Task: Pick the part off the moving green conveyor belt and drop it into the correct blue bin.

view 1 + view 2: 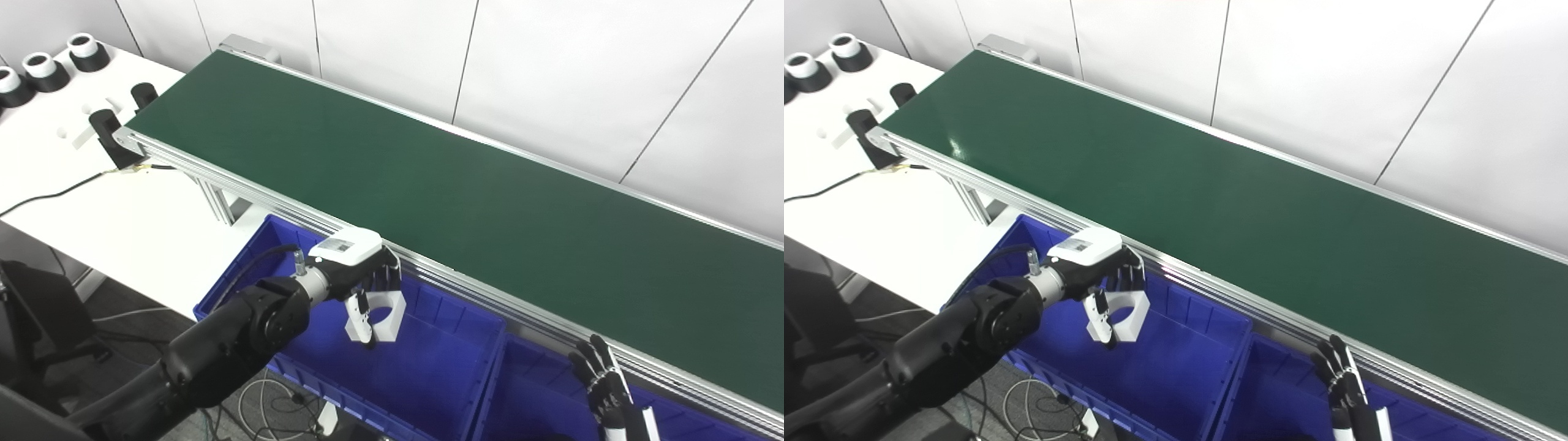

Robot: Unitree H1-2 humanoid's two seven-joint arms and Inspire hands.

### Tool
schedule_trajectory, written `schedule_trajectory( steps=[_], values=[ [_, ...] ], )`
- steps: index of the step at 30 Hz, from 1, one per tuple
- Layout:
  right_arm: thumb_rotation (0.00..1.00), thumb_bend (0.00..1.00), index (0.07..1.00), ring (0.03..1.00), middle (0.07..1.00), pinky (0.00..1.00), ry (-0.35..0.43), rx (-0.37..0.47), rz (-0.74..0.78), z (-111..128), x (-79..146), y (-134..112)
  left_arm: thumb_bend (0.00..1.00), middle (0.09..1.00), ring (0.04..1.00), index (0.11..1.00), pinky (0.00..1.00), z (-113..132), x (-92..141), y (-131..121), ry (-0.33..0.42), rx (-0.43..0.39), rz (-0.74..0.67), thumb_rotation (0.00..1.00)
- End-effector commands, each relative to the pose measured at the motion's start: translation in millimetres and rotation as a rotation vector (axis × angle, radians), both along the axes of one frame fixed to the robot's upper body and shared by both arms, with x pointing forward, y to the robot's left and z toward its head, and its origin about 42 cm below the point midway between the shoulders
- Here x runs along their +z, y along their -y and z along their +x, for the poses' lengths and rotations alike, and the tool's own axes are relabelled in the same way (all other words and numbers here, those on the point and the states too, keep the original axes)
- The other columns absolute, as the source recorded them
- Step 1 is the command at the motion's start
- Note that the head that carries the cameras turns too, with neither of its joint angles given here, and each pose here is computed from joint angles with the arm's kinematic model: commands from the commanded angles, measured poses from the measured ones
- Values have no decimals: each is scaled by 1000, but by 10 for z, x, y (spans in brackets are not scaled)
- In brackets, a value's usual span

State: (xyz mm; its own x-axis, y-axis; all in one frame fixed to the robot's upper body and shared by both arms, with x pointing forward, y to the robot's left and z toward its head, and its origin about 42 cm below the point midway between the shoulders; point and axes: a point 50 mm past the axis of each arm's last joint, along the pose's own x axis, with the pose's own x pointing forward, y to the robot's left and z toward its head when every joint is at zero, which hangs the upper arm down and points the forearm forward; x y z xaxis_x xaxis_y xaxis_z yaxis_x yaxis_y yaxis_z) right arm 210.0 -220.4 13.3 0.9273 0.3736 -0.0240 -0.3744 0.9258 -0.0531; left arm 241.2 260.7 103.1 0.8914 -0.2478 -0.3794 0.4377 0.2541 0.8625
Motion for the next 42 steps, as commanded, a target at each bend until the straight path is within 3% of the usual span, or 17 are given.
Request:
schedule_trajectory(
  steps=[1, 8, 15, 18, 24, 29, 33, 34, 35, 38, 42],
  values=[
    [920, 804, 960, 901, 919, 905, 76, 6, 17, 39, 103, -7, 522, 509, 419, 471, 347, 47, 46, 4, 59, -15, 2, 0],
    [922, 768, 961, 901, 921, 901, 81, 12, 16, 52, 114, -1, 521, 517, 453, 466, 384, 46, -155, 94, 67, -48, 78, 0],
    [916, 771, 955, 889, 912, 896, 82, 0, 19, 45, 114, -21, 524, 483, 412, 484, 363, -20, -375, 112, 115, -60, 97, 0],
    [921, 783, 957, 893, 915, 896, 80, 1, 16, 48, 110, -19, 521, 419, 365, 496, 323, -36, -408, 125, 131, -68, 98, 0],
    [927, 791, 958, 897, 917, 895, 81, 1, 16, 50, 110, -30, 520, 411, 358, 500, 317, -41, -384, 125, 134, -73, 101, 0],
    [912, 792, 954, 894, 915, 889, 80, 0, 23, 52, 108, -33, 522, 427, 376, 500, 329, -37, -386, 110, 122, -79, 101, 0],
    [924, 786, 954, 889, 911, 887, 81, -2, 13, 52, 108, -34, 522, 568, 522, 489, 454, -39, -346, 115, 106, -97, 152, 52],
    [927, 792, 955, 891, 912, 888, 80, -2, 12, 52, 106, -32, 806, 598, 554, 540, 483, -39, -337, 114, 95, -106, 159, 134],
    [927, 795, 955, 890, 912, 888, 79, -2, 12, 53, 104, -31, 901, 623, 580, 572, 502, -38, -328, 111, 83, -113, 161, 195],
    [919, 791, 954, 889, 911, 885, 79, -3, 17, 52, 104, -31, 996, 677, 634, 628, 535, -38, -305, 92, 56, -128, 158, 380],
    [918, 795, 955, 887, 913, 887, 77, 0, 19, 47, 101, -31, 1000, 688, 645, 640, 551, -32, -289, 86, 22, -130, 162, 410]
  ],
)
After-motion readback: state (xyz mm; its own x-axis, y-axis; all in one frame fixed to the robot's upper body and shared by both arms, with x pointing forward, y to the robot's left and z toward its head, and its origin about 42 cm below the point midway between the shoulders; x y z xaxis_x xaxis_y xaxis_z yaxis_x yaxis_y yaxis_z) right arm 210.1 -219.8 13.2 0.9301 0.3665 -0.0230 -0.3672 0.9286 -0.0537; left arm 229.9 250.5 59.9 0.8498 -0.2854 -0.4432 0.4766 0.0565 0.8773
